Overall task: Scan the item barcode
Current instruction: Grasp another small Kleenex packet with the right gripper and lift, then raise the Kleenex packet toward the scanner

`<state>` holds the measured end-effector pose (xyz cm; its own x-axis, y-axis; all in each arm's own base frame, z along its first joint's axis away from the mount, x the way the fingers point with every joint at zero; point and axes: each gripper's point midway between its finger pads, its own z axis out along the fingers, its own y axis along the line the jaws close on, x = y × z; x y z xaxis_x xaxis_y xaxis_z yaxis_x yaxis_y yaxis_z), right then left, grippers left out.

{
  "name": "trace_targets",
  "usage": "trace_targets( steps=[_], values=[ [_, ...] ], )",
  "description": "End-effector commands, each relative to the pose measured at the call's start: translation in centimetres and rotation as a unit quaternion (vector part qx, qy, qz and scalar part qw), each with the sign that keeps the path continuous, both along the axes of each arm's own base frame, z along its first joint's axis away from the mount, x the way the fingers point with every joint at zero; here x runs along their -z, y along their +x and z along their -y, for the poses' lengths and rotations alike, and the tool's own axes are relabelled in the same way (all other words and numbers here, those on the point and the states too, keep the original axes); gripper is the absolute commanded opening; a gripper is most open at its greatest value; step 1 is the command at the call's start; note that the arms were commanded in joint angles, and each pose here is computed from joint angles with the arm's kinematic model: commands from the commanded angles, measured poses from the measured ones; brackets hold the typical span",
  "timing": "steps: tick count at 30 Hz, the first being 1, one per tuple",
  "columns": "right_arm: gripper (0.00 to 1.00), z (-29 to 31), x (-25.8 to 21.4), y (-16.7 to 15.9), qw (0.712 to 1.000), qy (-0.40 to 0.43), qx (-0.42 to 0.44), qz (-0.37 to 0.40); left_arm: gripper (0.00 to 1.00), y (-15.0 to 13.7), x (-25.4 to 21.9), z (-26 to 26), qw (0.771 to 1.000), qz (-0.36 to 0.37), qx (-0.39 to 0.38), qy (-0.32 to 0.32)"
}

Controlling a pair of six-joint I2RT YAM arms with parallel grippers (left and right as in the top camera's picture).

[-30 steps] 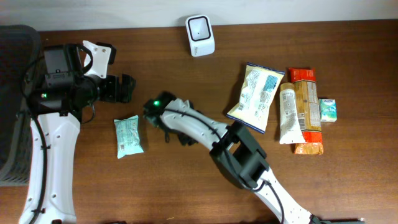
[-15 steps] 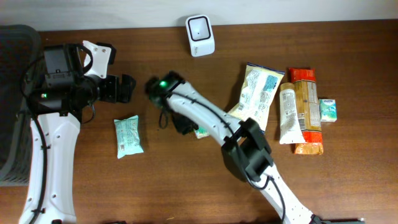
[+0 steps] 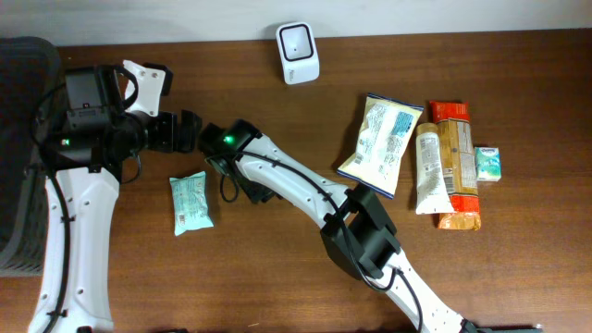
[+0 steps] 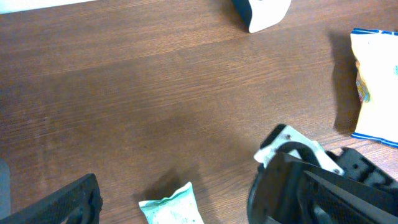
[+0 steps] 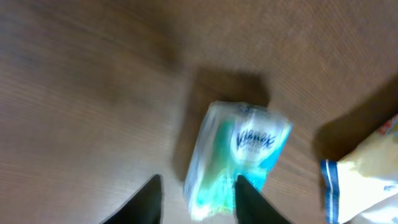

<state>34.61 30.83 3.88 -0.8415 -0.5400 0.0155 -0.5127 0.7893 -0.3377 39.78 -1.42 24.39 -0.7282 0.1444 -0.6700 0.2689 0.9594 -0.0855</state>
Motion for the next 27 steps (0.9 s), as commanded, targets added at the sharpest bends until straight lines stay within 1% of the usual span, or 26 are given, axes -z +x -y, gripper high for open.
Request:
trace_targets(
  steps=[1,2,5,6,7,10,13,15,16,18,19,20,21,22,23,24,25,26,27],
  values=[
    [0.28,2.0,1.6,1.0,0.999,-0.042,0.014,0.03,0.99,0.0,-1.0,-0.1,1.0,0.014,0.005,0.006],
    [0.24,2.2,2.2,0.8,0.999,-0.046,0.014,0.026,0.99,0.0,-1.0,-0.1,1.0,0.014,0.005,0.006],
    [0.21,3.2,3.0,0.7,0.997,-0.063,0.019,0.026,0.99,0.0,-1.0,-0.1,1.0,0.014,0.005,0.006],
    [0.16,3.3,3.0,0.8,0.997,-0.063,0.02,0.026,0.99,0.0,-1.0,-0.1,1.0,0.014,0.005,0.006],
    [0.04,3.4,3.0,0.9,0.997,-0.063,0.022,0.026,0.99,0.0,-1.0,-0.1,1.0,0.014,0.005,0.006],
    [0.04,2.8,3.1,0.0,0.999,-0.041,0.027,-0.001,0.99,0.0,-1.0,-0.1,1.0,0.014,0.005,0.006],
    [0.04,0.8,0.2,-1.8,0.992,0.078,0.036,-0.091,0.99,0.0,-1.0,-0.1,1.0,0.014,0.005,0.006],
    [0.04,0.4,-2.7,-1.4,0.978,0.163,0.045,-0.121,0.99,0.0,-1.0,-0.1,1.0,0.014,0.005,0.006],
    [0.04,0.4,-4.5,-0.8,0.964,0.22,0.046,-0.139,0.99,0.0,-1.0,-0.1,1.0,0.014,0.005,0.006],
    [0.04,0.0,-5.8,-0.6,0.942,0.286,0.036,-0.172,0.99,0.0,-1.0,-0.1,1.0,0.014,0.005,0.006],
    [0.04,-1.3,-7.0,-1.3,0.912,0.35,0.015,-0.212,0.99,0.0,-1.0,-0.1,1.0,0.015,0.005,0.006],
    [0.04,-2.7,-8.7,-2.1,0.868,0.427,-0.014,-0.252,0.99,0.0,-1.0,-0.1,1.0,0.014,0.005,0.006],
    [0.04,-4.4,-11.7,-3.0,0.796,0.528,-0.052,-0.292,0.99,0.0,-1.0,-0.1,1.0,0.014,0.005,0.006],
    [0.04,-5.0,-13.6,-3.3,0.742,0.59,-0.069,-0.309,0.99,0.0,-1.0,-0.1,1.0,0.015,0.005,0.006],
    [0.04,-5.1,-14.2,-3.1,0.709,0.625,-0.07,-0.319,0.99,0.0,-1.0,-0.1,1.0,0.014,0.005,0.006],
    [0.04,-4.9,-13.5,-2.5,0.664,0.668,-0.054,-0.331,0.99,0.0,-1.0,-0.1,1.0,0.014,0.005,0.006],
    [0.04,-4.7,-11.8,-2.4,0.654,0.675,-0.038,-0.339,0.99,0.0,-1.0,-0.1,1.0,0.015,0.005,0.006],
    [0.04,-4.3,-9.9,-2.4,0.661,0.666,-0.017,-0.344,0.99,0.0,-1.0,-0.1,1.0,0.014,0.005,0.006],
    [0.04,-3.4,-6.2,-1.9,0.695,0.632,0.026,-0.342,0.99,0.0,-1.0,-0.1,1.0,0.014,0.005,0.006]
  ],
)
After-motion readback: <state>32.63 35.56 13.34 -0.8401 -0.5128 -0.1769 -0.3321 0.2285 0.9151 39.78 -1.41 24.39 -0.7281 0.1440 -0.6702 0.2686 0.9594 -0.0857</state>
